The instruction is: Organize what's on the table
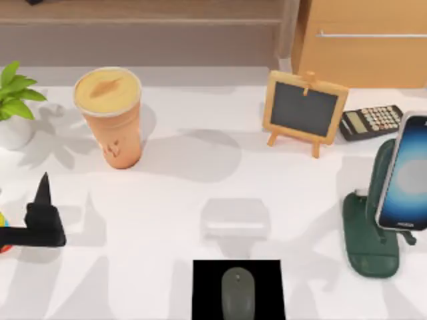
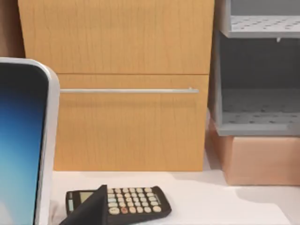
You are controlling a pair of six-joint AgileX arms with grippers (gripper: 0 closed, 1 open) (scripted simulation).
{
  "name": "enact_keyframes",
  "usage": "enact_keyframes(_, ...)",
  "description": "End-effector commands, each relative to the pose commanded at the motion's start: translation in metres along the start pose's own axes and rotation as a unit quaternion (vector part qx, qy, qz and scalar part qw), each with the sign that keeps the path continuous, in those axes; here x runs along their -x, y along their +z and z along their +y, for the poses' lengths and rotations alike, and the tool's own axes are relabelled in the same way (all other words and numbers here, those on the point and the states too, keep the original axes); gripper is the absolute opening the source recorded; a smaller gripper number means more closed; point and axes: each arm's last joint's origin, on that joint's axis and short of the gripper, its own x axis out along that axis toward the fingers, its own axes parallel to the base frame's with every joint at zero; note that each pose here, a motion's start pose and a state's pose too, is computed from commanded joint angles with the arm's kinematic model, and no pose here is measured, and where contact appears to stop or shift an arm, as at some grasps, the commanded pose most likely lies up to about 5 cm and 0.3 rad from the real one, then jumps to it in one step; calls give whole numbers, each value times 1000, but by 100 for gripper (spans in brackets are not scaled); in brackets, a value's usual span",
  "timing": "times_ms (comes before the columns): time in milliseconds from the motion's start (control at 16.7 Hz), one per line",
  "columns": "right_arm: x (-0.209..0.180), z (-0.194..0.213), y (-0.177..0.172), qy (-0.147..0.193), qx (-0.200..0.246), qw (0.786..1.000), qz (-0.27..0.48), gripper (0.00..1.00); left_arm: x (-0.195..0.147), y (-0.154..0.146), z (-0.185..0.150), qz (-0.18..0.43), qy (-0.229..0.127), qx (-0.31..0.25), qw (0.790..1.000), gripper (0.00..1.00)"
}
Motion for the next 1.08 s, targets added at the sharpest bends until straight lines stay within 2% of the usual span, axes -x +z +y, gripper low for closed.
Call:
enact_keyframes(480, 0, 0, 0, 0, 0, 1000, 0, 100, -62, -5, -50, 27, -10, -18, 999, 100)
enact_keyframes(780, 0, 0, 0, 0, 0, 1000, 0, 100, -105, -29, -80, 9, -6, -12, 1000, 100)
enact_keyframes(1080, 0, 0, 0, 0, 0, 1000, 0, 100, -140, -48, -90, -26, 10, 9, 1000, 100)
